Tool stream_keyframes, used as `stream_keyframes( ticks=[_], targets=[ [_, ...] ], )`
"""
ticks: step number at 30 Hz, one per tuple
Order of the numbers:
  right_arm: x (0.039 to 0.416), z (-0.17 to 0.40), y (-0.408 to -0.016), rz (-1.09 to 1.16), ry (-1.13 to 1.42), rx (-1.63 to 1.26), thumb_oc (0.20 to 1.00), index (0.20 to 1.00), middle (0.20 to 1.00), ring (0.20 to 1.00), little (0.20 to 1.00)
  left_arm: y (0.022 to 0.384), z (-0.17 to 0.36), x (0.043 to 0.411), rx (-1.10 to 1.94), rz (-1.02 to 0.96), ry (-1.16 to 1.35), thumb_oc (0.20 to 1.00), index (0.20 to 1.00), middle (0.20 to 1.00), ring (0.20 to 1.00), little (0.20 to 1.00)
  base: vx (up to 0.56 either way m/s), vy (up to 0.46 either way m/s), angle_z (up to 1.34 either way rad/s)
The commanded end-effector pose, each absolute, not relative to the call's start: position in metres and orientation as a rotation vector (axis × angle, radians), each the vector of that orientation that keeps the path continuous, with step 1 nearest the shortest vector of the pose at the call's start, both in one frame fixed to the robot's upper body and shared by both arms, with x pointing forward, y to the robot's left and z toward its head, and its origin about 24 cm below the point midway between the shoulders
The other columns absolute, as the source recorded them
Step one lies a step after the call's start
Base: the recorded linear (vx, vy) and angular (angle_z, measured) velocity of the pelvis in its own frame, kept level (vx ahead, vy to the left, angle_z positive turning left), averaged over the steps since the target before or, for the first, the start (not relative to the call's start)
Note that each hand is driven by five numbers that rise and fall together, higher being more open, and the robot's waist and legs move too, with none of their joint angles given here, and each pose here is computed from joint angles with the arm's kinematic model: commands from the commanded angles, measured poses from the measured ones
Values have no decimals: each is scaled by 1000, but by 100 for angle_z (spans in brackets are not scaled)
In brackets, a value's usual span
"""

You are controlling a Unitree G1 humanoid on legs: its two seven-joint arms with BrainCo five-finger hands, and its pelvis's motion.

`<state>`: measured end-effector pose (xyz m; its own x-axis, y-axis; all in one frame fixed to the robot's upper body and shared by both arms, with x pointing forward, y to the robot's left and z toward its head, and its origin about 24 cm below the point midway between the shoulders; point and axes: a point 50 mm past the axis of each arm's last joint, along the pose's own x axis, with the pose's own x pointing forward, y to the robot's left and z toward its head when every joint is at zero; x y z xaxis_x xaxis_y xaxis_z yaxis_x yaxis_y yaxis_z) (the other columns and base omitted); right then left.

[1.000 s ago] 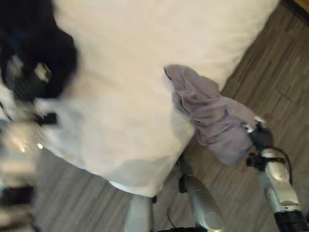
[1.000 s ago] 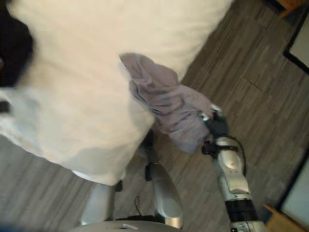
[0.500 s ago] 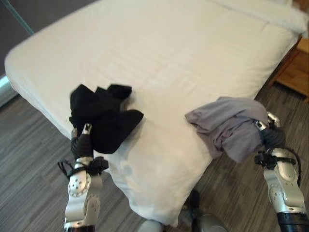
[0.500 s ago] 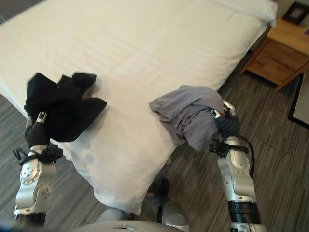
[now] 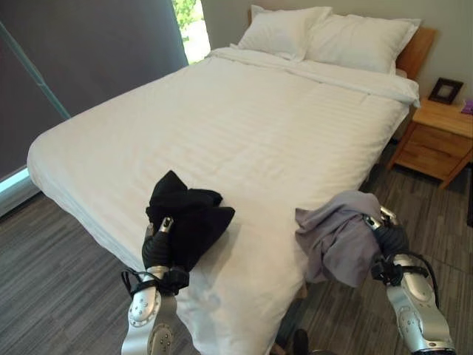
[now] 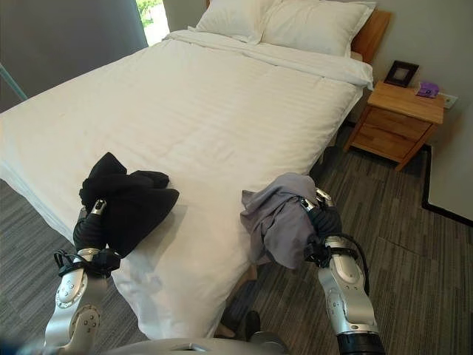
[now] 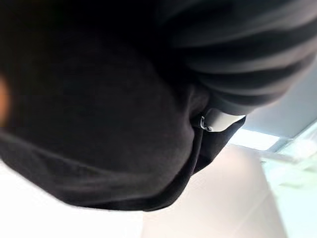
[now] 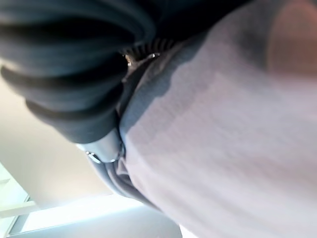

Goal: Pick up bed clothes into laundry basket.

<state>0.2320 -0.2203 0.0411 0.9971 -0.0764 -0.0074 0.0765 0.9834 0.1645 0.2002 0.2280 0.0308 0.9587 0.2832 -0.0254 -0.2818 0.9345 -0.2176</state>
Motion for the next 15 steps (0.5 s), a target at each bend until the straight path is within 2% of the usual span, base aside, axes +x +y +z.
stream_keyframes(
  ticks=[1, 6, 11, 15],
  targets=[
    [246, 82, -233, -88, -217, 133, 200, 200, 200, 200, 200, 254, 54, 211, -97, 346, -135, 200, 200, 200, 200, 200, -15, -38, 9],
    [254, 93, -242, -94, -248, 64, 200, 200, 200, 200, 200, 278, 90, 216, -4, 442, -293, 200, 200, 200, 200, 200, -110, 3, 9],
    [250, 101, -256, -149, -285, 29, 200, 200, 200, 200, 200, 290, 117, 216, 10, 508, -430, 200, 200, 200, 200, 200, -207, 133, -105],
    [231, 84, -275, -315, -254, 96, 200, 200, 200, 200, 200, 284, 129, 226, 70, 455, -463, 200, 200, 200, 200, 200, -349, 285, -116]
  ],
)
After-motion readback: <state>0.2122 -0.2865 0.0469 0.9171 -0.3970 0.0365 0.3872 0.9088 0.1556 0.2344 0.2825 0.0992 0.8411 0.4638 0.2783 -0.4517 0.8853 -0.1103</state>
